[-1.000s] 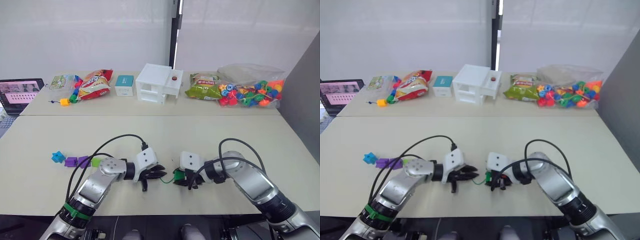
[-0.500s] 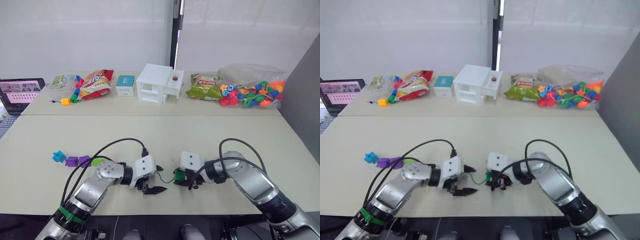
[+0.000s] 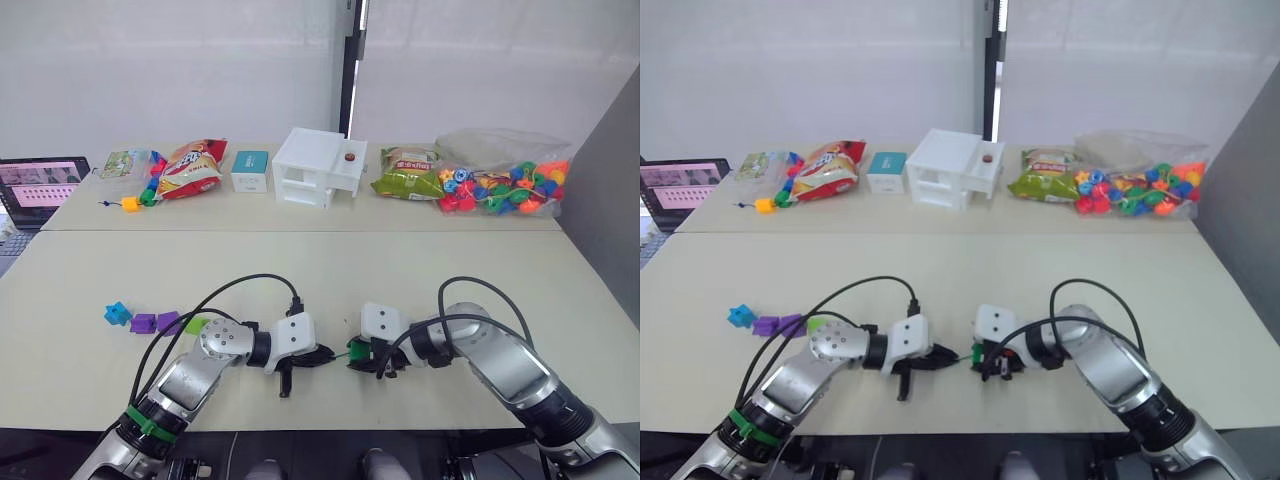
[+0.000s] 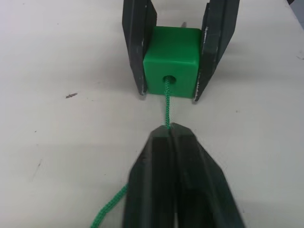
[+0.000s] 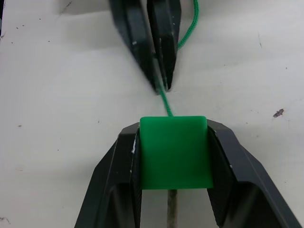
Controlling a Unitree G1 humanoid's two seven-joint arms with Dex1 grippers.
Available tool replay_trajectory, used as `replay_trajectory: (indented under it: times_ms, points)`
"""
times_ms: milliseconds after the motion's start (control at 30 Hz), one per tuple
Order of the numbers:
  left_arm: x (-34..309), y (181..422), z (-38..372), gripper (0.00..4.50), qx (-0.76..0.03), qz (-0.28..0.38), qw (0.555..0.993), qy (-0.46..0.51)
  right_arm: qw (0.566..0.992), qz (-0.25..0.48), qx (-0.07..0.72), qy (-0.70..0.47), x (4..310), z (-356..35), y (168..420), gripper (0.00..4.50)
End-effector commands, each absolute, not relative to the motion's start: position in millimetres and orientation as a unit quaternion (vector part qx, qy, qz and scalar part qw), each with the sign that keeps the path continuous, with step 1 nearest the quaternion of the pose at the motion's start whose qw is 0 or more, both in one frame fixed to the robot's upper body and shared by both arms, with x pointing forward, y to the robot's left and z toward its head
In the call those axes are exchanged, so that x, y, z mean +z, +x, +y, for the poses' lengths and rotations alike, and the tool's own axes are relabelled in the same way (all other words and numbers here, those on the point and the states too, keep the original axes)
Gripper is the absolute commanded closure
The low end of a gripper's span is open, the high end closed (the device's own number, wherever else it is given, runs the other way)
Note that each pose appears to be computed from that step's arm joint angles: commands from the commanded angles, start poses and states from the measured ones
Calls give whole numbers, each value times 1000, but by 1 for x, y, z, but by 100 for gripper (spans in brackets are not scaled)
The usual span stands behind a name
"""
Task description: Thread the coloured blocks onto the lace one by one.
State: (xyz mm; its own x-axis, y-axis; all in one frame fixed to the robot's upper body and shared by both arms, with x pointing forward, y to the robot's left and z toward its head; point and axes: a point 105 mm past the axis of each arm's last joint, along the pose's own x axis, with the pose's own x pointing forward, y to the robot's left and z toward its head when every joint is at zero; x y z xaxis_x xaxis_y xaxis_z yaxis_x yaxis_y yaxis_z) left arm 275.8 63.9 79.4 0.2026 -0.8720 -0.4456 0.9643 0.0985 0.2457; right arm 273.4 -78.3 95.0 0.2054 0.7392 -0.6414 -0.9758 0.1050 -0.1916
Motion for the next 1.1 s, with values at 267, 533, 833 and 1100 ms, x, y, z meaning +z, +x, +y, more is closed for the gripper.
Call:
replay_trajectory:
  times_ms: [267,533,833,1100]
  points:
    - [83,280,48,450,-629,86,734,242,722,189,596,-298,100,-76,274,329]
    - [85,280,41,450,-634,86,732,236,722,184,599,-295,99,-68,275,329]
    - [92,281,56,330,-618,101,742,238,733,189,587,-286,104,-80,273,189]
    - [110,277,51,131,-634,94,732,231,752,187,566,-281,123,-100,266,0]
